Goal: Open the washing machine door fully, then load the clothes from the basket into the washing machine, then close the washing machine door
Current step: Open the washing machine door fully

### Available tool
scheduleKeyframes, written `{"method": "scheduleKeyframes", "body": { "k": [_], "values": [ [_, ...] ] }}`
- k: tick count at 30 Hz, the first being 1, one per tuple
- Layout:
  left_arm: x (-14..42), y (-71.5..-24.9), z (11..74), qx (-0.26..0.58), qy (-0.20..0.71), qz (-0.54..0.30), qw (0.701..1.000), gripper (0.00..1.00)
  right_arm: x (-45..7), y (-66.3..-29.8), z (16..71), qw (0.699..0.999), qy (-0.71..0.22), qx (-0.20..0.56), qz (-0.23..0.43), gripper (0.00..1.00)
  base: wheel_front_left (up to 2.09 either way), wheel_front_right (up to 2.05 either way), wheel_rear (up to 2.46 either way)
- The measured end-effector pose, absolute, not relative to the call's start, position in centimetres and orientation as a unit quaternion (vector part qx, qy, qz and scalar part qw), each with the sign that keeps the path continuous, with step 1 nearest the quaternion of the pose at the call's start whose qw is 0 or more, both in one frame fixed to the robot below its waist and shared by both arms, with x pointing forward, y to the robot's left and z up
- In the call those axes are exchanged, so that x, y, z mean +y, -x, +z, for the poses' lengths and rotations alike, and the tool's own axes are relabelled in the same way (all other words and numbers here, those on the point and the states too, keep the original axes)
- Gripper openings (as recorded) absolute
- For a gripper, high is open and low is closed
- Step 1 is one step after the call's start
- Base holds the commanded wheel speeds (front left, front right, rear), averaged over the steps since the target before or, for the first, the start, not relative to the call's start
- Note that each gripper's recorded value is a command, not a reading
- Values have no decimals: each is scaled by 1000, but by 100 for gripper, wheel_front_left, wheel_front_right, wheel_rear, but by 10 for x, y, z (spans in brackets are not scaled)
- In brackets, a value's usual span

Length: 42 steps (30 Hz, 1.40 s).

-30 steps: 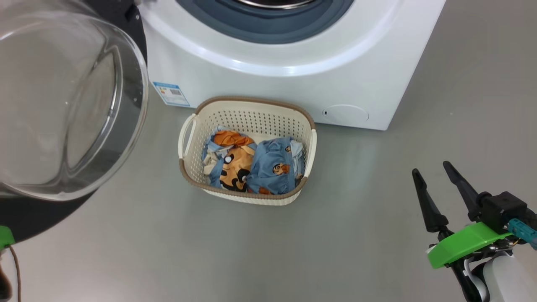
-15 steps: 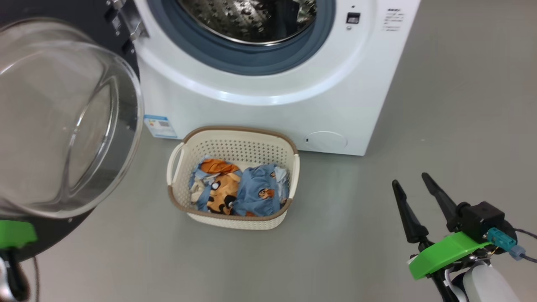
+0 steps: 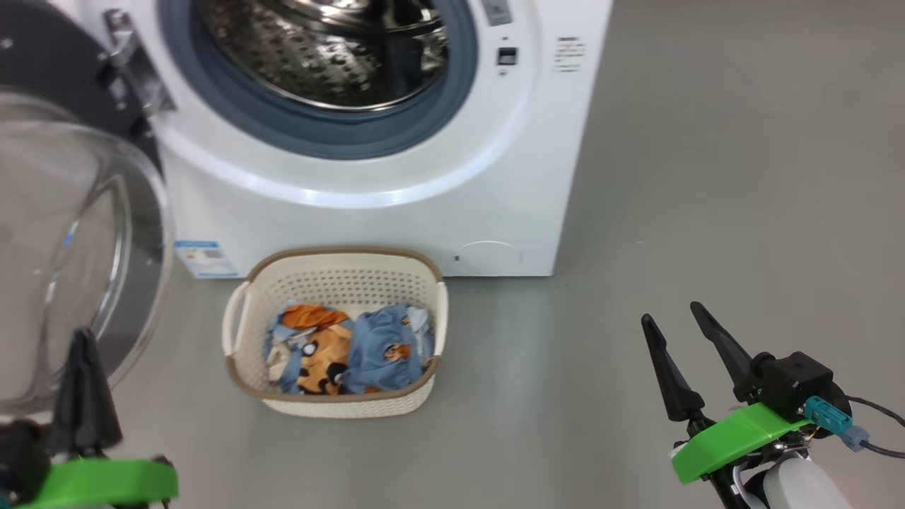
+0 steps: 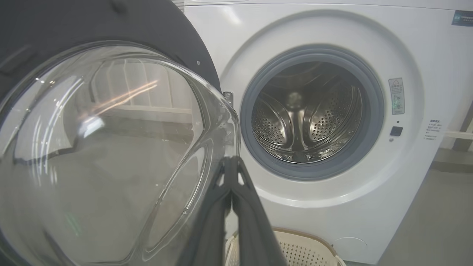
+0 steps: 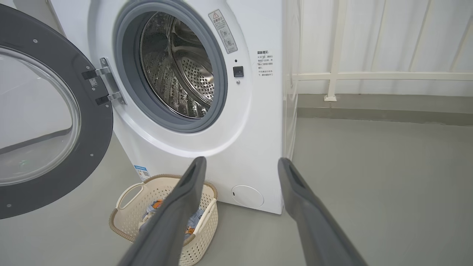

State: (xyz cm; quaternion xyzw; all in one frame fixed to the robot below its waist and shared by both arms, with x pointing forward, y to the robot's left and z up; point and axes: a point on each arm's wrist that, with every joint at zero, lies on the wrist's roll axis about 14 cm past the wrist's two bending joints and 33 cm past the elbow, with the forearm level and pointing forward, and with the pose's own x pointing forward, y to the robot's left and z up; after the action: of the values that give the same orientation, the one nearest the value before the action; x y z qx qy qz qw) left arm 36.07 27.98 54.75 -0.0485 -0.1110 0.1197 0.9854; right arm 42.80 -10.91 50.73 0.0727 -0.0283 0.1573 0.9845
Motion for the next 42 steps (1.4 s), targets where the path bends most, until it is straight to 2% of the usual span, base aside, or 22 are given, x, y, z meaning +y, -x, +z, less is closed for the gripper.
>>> {"method": "scheduleKeyframes", "body": {
  "k": [5, 6, 8, 9, 10, 26, 42],
  "values": [
    [261, -358, 529, -85, 63, 101, 989, 0, -124, -421, 516, 987, -71, -41, 138, 100, 0, 0, 0],
    [257, -357, 526, -80, 64, 97, 990, 5, -127, -420, 518, 987, -71, -44, 135, 100, 0, 0, 0],
    [251, -355, 521, -72, 69, 91, 991, 49, -133, -416, 519, 988, -70, -46, 127, 100, 0, 0, 0],
    [247, -353, 518, -67, 74, 87, 991, 94, -135, -413, 519, 989, -71, -46, 122, 100, 0, 0, 0],
    [244, -351, 514, -62, 81, 87, 991, 100, -138, -410, 518, 989, -71, -45, 118, 100, 0, 0, 0],
    [215, -330, 498, -29, 74, 65, 995, 100, -174, -375, 529, 993, -72, -65, 63, 100, 0, 0, 0],
    [223, -315, 488, -13, 68, 82, 994, 100, -175, -374, 534, 993, -70, -75, 58, 100, 0, 0, 0]
  ]
}}
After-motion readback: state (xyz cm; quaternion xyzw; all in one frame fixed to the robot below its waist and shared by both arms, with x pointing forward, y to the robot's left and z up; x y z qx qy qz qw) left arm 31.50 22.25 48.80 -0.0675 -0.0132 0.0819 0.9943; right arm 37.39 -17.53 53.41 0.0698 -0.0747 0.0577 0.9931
